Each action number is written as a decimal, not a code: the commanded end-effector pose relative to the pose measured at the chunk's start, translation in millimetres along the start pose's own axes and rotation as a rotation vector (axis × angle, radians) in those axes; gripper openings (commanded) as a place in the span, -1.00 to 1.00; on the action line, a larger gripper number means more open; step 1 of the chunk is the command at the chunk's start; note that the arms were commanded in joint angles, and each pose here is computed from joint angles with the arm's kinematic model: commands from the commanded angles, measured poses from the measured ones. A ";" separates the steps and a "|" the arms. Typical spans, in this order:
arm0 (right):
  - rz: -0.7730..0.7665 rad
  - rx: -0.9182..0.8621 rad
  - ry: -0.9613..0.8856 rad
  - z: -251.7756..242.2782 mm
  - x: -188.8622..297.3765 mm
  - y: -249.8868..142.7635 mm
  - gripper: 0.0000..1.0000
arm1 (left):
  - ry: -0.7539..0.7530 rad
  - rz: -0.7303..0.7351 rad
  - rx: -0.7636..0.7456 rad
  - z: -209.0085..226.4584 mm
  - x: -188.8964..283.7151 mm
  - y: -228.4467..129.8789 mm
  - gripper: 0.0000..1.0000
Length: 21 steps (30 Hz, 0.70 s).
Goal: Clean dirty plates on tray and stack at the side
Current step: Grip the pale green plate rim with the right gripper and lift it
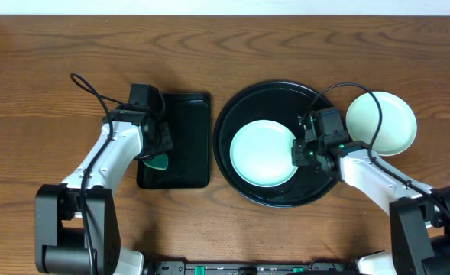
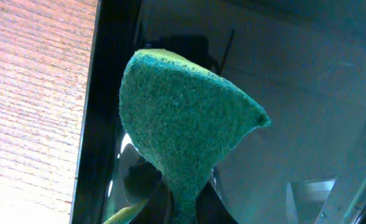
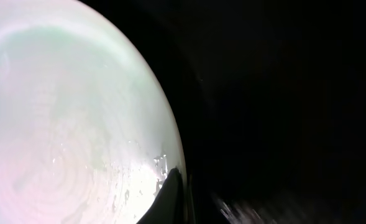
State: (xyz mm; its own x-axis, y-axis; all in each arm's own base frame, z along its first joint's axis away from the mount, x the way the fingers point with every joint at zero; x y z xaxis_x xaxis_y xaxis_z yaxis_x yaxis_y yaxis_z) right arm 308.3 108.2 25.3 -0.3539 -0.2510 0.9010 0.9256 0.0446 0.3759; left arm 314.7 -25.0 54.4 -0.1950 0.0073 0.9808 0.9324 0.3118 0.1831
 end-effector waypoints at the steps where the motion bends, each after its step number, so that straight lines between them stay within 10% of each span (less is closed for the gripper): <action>1: -0.072 -0.021 -0.029 -7.4 25.6 23.0 -0.98 | 0.002 -0.001 -0.008 1.9 0.0 -0.2 -0.85; 21: -0.163 -0.092 -0.032 4.6 121.0 80.9 -0.98 | -0.021 -0.059 -0.008 1.7 27.9 1.5 -0.85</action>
State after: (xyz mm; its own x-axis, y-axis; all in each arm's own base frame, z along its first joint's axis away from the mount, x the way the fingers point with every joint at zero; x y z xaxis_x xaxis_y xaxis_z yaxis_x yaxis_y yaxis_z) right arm 328.0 84.7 139.4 -0.4443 -0.2105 0.8708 0.8938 -0.0385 0.4467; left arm 310.8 -24.7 76.7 -0.2410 0.0112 0.9705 0.9227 0.3126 0.2256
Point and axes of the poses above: each gripper's point midway between its finger pads, its own x axis back along the fingers, its own z axis along the line the jaws close on, y = z × x, the point moved 2 cm from there along x, back along the fingers, and after that the axes turned 3 degrees about x, right-handed, at the moved point
